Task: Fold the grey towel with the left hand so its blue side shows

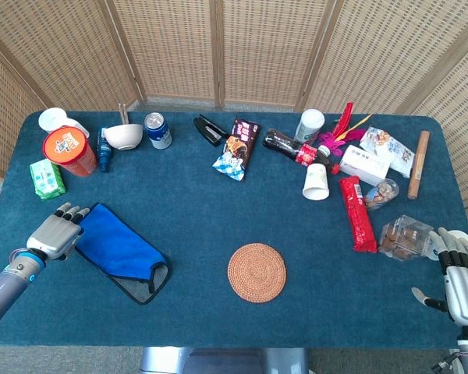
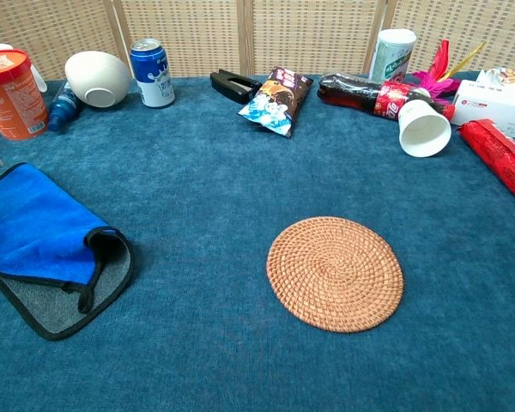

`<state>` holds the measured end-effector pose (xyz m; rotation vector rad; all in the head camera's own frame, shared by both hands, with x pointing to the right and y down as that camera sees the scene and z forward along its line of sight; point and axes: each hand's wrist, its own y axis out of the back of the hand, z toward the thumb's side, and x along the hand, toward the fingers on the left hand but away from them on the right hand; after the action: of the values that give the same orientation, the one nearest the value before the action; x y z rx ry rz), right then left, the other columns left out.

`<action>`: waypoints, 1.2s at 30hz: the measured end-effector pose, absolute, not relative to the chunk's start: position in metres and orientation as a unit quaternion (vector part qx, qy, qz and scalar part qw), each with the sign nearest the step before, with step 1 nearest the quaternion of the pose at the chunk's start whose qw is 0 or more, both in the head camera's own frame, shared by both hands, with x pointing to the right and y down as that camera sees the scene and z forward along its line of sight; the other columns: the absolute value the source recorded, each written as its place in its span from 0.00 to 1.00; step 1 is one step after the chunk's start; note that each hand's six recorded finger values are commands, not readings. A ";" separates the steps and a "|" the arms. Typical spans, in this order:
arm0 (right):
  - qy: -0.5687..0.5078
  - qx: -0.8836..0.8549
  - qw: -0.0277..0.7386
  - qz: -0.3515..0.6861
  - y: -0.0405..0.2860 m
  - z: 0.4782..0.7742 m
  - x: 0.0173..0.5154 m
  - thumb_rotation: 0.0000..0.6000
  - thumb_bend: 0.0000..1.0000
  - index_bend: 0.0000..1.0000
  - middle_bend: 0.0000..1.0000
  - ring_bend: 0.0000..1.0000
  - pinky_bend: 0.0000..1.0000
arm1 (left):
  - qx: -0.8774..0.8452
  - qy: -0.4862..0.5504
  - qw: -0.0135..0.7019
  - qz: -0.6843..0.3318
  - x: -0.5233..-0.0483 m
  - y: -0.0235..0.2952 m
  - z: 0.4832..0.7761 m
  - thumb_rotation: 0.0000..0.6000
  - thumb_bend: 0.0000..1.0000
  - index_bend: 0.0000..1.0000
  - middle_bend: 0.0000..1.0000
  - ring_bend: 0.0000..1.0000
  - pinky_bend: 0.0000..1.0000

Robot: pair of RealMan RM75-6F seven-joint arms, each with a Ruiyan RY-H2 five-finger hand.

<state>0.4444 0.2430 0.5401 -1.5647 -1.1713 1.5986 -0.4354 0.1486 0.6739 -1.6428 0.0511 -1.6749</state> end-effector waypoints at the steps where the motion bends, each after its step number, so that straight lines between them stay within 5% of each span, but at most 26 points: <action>1: -0.442 -0.591 0.304 0.603 0.243 0.540 0.444 1.00 0.00 0.00 0.00 0.00 0.00 | -0.644 0.018 0.387 -0.659 -0.436 0.150 0.674 1.00 0.55 0.58 0.00 0.00 0.00; 18: -0.442 -0.592 0.304 0.601 0.243 0.539 0.442 1.00 0.00 0.00 0.00 0.00 0.00 | -0.638 0.005 0.380 -0.669 -0.443 0.164 0.676 1.00 0.55 0.53 0.00 0.00 0.00; 36: -0.446 -0.594 0.301 0.598 0.243 0.537 0.444 1.00 0.00 0.00 0.00 0.00 0.00 | -0.723 0.082 0.431 -0.534 -0.379 0.162 0.648 1.00 0.55 0.50 0.00 0.00 0.00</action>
<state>0.4435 0.2428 0.5374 -1.5757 -1.1821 1.5877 -0.3791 0.1624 0.6478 -1.8031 0.2043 -1.3326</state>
